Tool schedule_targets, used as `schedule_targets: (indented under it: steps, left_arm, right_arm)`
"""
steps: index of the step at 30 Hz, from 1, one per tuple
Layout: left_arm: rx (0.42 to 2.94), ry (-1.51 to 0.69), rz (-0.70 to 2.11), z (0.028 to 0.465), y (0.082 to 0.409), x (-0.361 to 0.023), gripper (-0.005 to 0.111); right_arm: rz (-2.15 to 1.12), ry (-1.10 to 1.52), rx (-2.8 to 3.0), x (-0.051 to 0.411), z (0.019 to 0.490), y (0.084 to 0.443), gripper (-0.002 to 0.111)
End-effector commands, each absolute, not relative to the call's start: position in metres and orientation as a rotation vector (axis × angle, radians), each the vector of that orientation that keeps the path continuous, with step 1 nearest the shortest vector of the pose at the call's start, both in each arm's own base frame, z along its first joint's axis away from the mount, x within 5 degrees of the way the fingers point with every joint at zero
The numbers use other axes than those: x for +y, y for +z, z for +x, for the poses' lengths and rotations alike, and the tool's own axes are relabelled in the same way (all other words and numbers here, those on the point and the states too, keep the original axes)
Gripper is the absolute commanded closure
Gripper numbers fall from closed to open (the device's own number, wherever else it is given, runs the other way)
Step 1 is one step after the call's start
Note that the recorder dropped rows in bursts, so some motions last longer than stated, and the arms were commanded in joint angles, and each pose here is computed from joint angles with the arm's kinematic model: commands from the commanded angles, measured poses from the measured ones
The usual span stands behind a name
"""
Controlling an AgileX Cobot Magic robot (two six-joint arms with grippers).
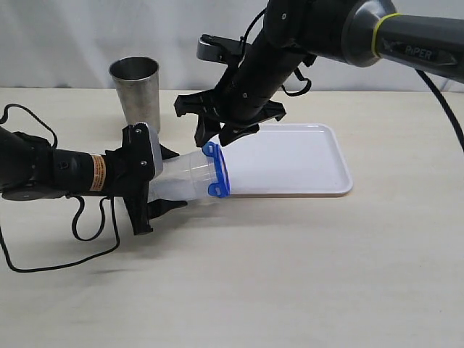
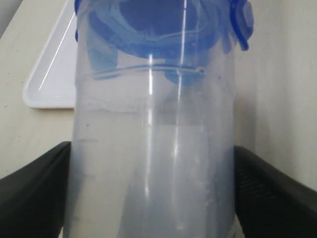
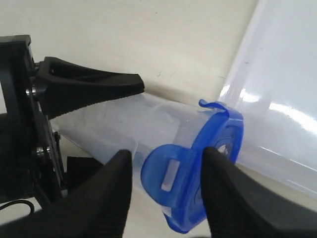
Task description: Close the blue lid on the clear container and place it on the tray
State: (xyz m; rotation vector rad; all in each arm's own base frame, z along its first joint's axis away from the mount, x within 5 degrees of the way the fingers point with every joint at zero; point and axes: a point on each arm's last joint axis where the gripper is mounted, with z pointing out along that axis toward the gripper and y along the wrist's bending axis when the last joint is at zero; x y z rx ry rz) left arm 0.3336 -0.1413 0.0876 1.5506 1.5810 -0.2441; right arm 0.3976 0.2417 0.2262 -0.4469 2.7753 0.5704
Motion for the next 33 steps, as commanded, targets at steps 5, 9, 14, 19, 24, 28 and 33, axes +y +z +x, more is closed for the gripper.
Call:
schedule_targets:
  steps: [5, 9, 14, 19, 24, 28, 33]
  left_arm:
    - [1.593, -0.271, 1.532, 0.333, 0.088, -0.143, 0.107]
    - [1.596, -0.273, 1.52, 0.333, 0.089, -0.143, 0.107]
    - [1.584, -0.284, 1.515, 0.333, 0.09, -0.144, 0.107]
    - [1.581, -0.287, 1.514, 0.333, 0.09, -0.144, 0.107]
    - [1.581, -0.287, 1.514, 0.333, 0.09, -0.144, 0.107]
    - [1.578, -0.29, 1.513, 0.333, 0.09, -0.144, 0.107]
    - [1.576, -0.294, 1.505, 0.333, 0.091, -0.145, 0.107]
  right_arm:
    - [-0.391, 0.369, 2.797, 0.228, 0.405, 0.218, 0.072]
    - [-0.394, 0.411, 2.79, 0.231, 0.405, 0.216, 0.073]
    - [-0.427, 0.495, 2.781, 0.236, 0.403, 0.218, 0.073]
    - [-0.432, 0.489, 2.817, 0.236, 0.403, 0.209, 0.073]
    - [-0.437, 0.483, 2.842, 0.236, 0.403, 0.203, 0.073]
    - [-0.446, 0.48, 2.856, 0.238, 0.401, 0.2, 0.073]
    - [-0.488, 0.46, 2.929, 0.238, 0.398, 0.187, 0.073]
